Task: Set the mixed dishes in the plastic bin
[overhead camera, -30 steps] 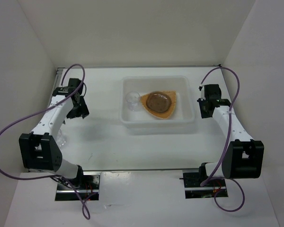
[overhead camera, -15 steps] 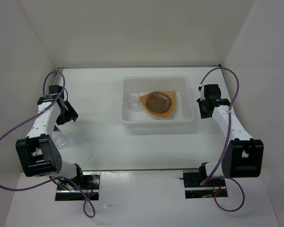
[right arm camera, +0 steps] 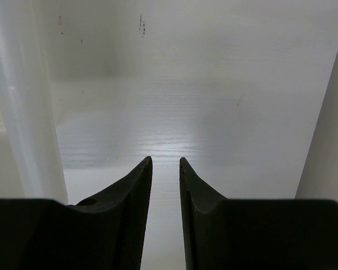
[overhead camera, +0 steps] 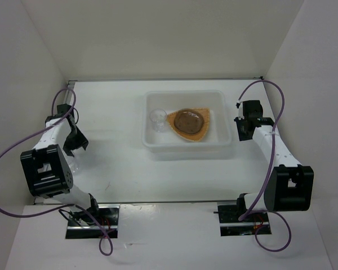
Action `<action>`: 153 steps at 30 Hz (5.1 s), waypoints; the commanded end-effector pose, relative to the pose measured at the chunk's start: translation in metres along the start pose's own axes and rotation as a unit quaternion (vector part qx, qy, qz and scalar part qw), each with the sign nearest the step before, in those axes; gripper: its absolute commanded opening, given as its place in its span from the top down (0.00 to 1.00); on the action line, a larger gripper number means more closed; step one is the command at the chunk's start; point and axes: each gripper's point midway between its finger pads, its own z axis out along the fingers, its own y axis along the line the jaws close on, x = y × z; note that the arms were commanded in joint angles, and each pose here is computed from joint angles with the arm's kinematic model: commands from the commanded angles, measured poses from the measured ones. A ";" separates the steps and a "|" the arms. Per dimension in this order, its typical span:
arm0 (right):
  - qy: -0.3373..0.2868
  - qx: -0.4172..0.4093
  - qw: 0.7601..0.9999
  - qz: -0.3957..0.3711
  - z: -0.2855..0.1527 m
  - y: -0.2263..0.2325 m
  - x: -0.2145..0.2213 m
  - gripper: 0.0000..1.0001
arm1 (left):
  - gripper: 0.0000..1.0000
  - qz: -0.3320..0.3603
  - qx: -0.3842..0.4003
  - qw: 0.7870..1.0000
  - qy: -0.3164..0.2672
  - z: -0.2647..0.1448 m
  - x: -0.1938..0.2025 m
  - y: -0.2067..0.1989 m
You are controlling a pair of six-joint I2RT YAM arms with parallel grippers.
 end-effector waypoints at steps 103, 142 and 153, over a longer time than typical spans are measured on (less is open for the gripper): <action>-0.244 -0.274 0.908 -0.204 -0.126 0.094 -0.139 0.13 | 0.00 0.326 0.261 0.901 -0.121 -0.198 0.035 -0.341; -0.267 -0.418 0.762 -0.416 0.005 0.329 -0.187 0.10 | 0.00 0.170 0.213 0.961 0.038 -0.080 0.051 -0.195; -0.269 -0.424 0.756 -0.421 0.023 0.330 -0.186 0.10 | 0.00 0.151 0.206 0.966 0.052 -0.078 0.061 -0.186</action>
